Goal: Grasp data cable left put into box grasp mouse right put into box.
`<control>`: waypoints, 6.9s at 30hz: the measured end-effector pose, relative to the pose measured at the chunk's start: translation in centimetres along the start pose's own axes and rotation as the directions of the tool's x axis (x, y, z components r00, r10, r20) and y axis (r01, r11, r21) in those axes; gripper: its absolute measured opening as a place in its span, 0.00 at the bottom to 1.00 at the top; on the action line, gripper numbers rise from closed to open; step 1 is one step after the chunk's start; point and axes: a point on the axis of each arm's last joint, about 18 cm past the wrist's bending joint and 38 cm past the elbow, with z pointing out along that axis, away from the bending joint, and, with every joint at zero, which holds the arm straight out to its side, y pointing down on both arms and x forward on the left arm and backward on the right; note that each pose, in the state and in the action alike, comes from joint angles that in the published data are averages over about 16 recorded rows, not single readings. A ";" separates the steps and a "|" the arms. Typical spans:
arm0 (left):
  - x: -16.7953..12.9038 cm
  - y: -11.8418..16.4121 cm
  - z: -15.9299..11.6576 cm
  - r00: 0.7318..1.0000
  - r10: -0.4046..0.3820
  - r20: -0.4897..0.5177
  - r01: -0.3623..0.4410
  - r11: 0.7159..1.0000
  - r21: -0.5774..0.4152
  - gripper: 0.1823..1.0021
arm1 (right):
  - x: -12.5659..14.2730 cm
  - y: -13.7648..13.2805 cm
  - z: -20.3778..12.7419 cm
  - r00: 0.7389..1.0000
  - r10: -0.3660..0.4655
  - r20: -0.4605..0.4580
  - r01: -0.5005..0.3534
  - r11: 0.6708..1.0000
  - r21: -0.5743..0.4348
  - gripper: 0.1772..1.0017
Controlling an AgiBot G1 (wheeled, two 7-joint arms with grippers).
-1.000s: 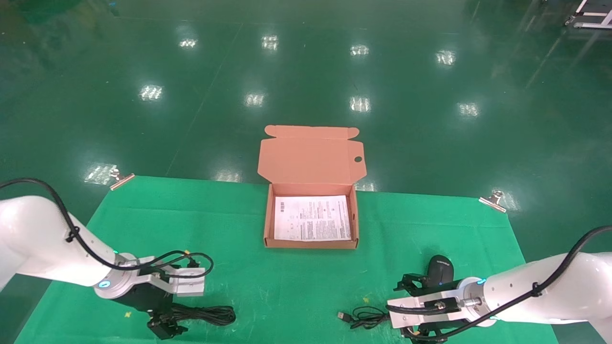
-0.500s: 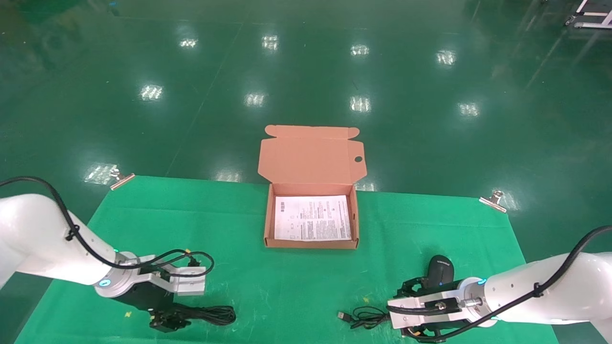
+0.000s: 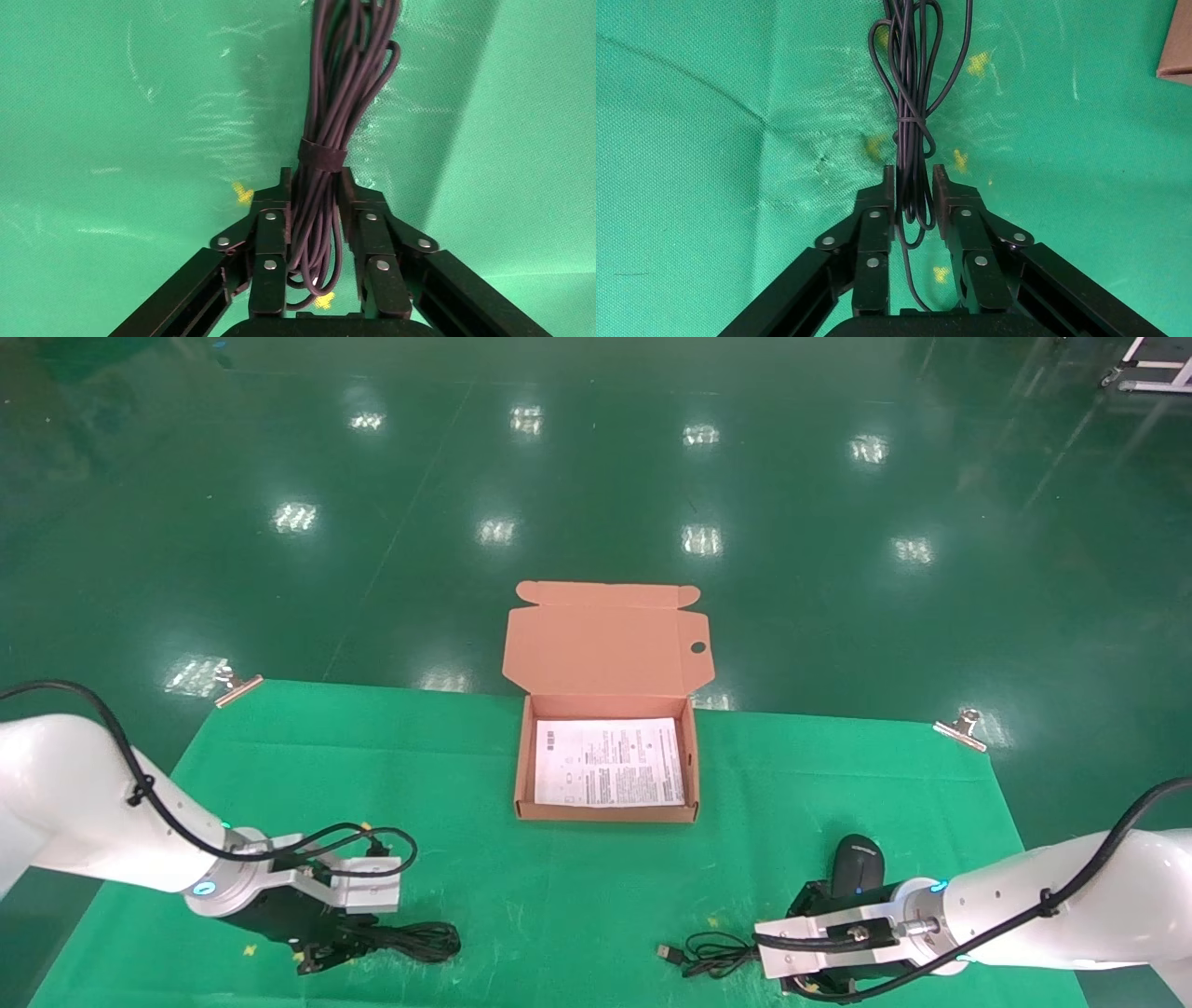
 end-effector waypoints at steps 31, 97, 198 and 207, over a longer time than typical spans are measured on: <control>-9.8 -5.1 -16.0 0.896 0.088 0.435 -0.165 0.976 0.142 0.09 | 15.0 -2.0 -17.4 0.838 0.119 -0.533 -0.053 0.989 0.137 0.05; -12.4 -1.8 -21.6 0.800 0.102 0.591 -0.035 0.992 -0.125 0.08 | 19.2 -14.3 -3.5 0.870 0.320 -0.375 -0.187 0.918 0.349 0.05; -11.4 -18.2 -9.7 0.790 -0.142 0.596 -0.184 0.873 0.452 0.91 | 18.3 -3.0 -16.9 0.784 0.410 -0.466 -0.273 0.902 0.335 1.00; -7.9 -14.9 -9.4 0.880 -0.267 0.392 -0.037 0.785 0.619 0.99 | 14.2 -3.6 -16.2 0.809 0.509 -0.292 -0.333 0.808 0.486 1.00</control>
